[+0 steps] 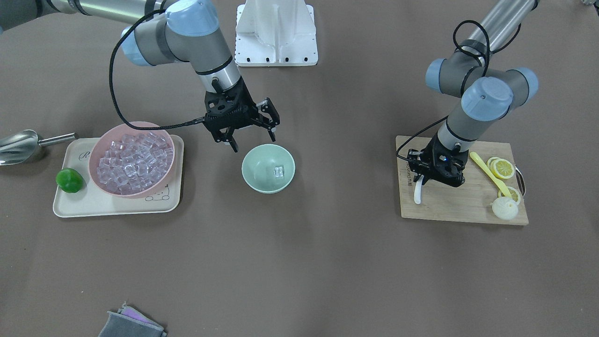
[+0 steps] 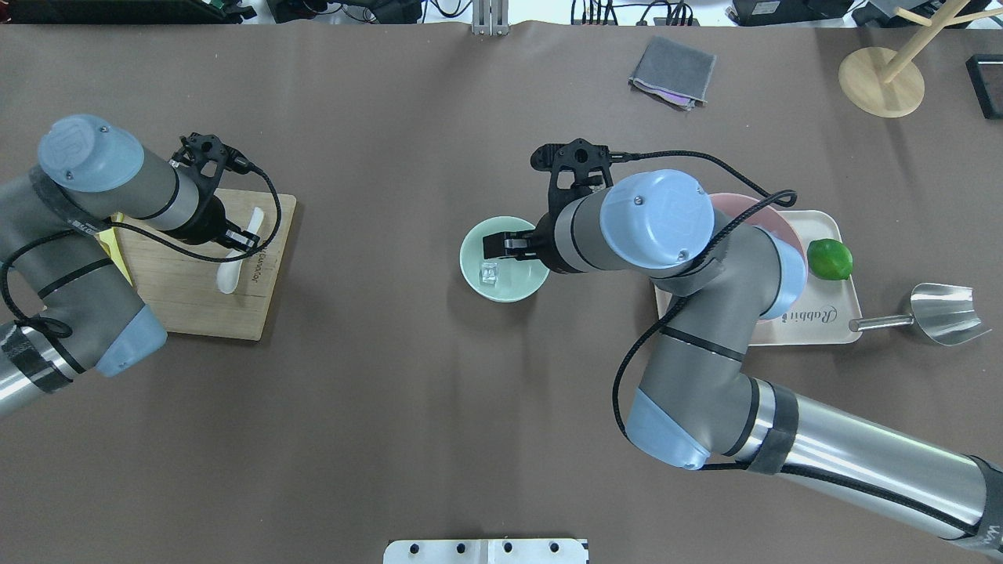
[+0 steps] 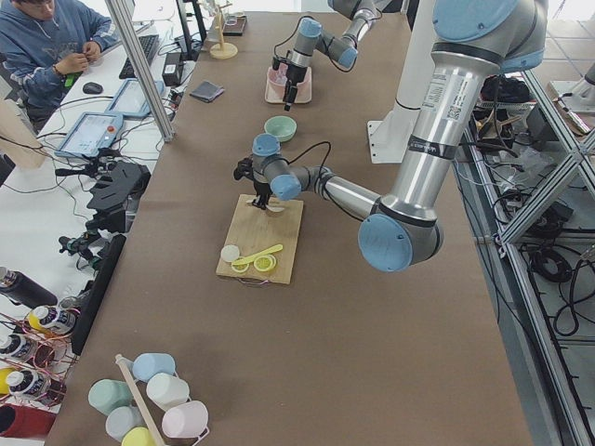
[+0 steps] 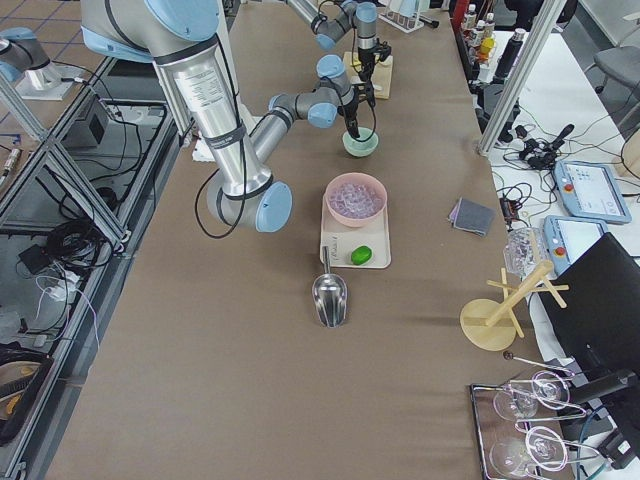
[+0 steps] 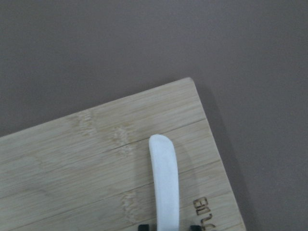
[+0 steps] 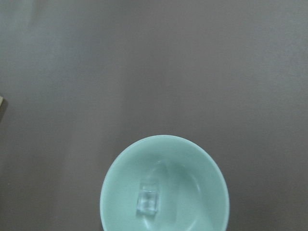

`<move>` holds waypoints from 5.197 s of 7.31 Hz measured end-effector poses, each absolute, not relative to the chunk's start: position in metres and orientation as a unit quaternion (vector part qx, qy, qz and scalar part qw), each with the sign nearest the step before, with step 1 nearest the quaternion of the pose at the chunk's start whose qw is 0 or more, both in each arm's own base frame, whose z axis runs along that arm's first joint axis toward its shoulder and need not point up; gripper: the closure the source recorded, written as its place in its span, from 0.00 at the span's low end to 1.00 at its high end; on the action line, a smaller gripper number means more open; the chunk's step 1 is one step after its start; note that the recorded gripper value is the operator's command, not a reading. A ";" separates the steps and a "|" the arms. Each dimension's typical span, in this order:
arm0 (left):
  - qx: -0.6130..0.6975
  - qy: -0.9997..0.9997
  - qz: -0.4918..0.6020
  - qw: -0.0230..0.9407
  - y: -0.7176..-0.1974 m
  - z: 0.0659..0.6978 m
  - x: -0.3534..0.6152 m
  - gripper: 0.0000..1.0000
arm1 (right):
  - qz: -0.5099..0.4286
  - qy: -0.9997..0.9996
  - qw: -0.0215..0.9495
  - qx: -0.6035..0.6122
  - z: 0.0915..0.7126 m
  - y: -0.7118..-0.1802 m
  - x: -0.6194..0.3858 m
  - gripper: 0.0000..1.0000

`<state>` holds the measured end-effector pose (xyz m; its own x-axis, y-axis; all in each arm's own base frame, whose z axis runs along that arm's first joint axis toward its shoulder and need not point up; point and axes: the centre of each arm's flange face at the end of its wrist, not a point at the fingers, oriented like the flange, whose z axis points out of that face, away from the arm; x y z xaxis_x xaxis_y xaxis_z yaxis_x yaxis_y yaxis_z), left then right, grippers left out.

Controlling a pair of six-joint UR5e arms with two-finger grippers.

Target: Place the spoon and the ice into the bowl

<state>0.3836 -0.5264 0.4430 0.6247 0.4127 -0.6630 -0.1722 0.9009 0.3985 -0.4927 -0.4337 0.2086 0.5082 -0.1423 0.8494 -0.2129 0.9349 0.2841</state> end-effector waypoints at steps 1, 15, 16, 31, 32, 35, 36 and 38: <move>0.155 0.408 0.164 0.885 -0.530 0.428 0.387 1.00 | 0.015 -0.494 0.851 0.179 0.222 -0.434 -0.471 0.00; 0.212 0.517 0.002 0.829 -0.501 0.160 0.561 0.01 | -0.063 -0.431 0.883 0.174 0.382 -0.496 -0.219 0.00; 0.215 0.510 -0.003 0.833 -0.512 0.170 0.548 0.01 | -0.060 -0.430 0.884 0.173 0.384 -0.497 -0.216 0.00; 0.055 0.361 0.104 0.925 -0.541 0.593 -0.016 0.01 | -0.048 -0.374 0.923 0.081 0.617 -0.560 -0.004 0.00; 0.059 0.363 0.106 0.924 -0.533 0.605 -0.017 0.01 | -0.045 -0.372 0.924 0.080 0.624 -0.558 0.004 0.00; 0.060 0.365 0.106 0.923 -0.529 0.621 -0.016 0.01 | -0.054 -0.367 0.925 0.082 0.630 -0.558 0.026 0.00; 0.063 0.365 0.107 0.923 -0.531 0.618 -0.016 0.01 | -0.057 -0.367 0.925 0.081 0.628 -0.559 0.025 0.00; 0.067 0.366 0.107 0.922 -0.532 0.614 -0.016 0.01 | -0.065 -0.369 0.924 0.077 0.626 -0.563 0.015 0.00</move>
